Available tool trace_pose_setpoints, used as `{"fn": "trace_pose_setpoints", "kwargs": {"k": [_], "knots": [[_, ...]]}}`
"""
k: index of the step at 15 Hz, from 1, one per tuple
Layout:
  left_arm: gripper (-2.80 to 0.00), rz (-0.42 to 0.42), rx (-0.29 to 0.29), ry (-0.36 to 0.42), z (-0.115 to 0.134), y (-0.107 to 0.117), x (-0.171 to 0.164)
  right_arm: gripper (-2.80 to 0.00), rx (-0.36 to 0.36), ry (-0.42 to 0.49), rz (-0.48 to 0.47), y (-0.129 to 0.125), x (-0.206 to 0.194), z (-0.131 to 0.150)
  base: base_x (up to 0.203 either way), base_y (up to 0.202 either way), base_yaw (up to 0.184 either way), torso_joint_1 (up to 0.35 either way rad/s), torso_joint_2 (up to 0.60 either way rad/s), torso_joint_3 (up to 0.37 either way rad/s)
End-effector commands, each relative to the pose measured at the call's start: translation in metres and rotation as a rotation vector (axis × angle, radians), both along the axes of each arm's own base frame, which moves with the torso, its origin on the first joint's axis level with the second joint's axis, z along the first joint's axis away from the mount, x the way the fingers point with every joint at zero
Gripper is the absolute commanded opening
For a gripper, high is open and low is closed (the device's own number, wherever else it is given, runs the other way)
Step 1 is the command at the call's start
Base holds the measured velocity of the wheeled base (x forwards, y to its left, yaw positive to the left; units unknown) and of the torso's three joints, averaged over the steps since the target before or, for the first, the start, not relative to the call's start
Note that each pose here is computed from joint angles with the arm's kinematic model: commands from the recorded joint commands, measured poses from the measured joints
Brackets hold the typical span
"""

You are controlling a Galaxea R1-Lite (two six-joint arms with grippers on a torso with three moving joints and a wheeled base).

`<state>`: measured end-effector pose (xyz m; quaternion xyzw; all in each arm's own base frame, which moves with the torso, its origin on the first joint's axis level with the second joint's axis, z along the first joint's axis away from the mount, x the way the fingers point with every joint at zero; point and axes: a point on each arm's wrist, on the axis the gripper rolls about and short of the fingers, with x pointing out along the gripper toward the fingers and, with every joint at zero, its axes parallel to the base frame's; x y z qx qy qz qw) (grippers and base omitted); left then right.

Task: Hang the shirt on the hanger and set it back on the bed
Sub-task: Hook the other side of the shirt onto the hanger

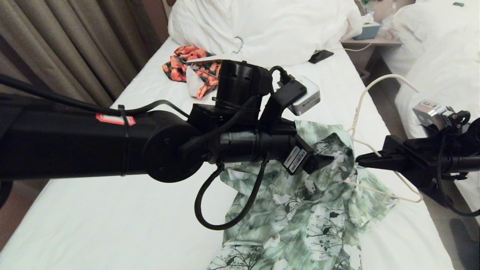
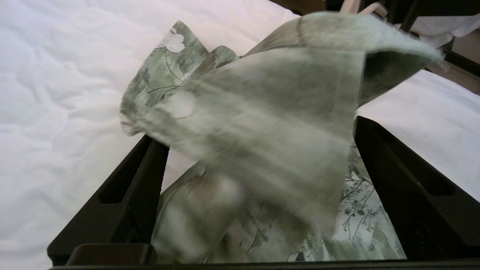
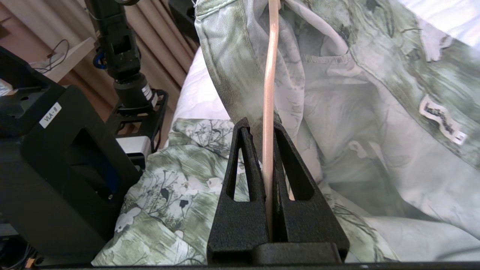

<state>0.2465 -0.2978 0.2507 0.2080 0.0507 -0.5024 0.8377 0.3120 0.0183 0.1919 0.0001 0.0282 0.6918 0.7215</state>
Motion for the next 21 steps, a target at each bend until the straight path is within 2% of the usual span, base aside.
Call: {"fn": "trace_pose_setpoints", "kwargs": {"k": [1,3,14,15,21], "knots": [[0.00,-0.012,0.011,0.006,-0.003,-0.005,-0.001,-2.80,0.007,0.001,0.010,0.002,0.001,-0.001,0.000,0.000,0.000,0.000,0.00,0.000],[0.00,-0.020,0.032,0.023,-0.006,-0.007,-0.002,-2.80,0.007,0.002,0.018,0.004,0.000,-0.001,0.000,0.000,0.000,0.000,0.00,0.000],[0.00,-0.033,0.043,0.030,-0.011,-0.013,-0.002,-2.80,0.007,0.011,0.040,0.011,0.002,-0.004,0.000,0.000,0.000,0.000,0.00,0.000],[-2.80,-0.034,0.043,0.030,-0.011,-0.013,-0.002,-2.80,0.007,0.012,0.040,0.011,0.002,-0.004,0.000,0.000,0.000,0.000,0.00,0.000],[-2.80,-0.043,0.050,0.033,-0.011,-0.015,-0.007,-2.80,0.007,0.019,0.034,0.009,0.004,-0.006,0.000,0.000,0.000,0.000,0.00,0.000]]}}
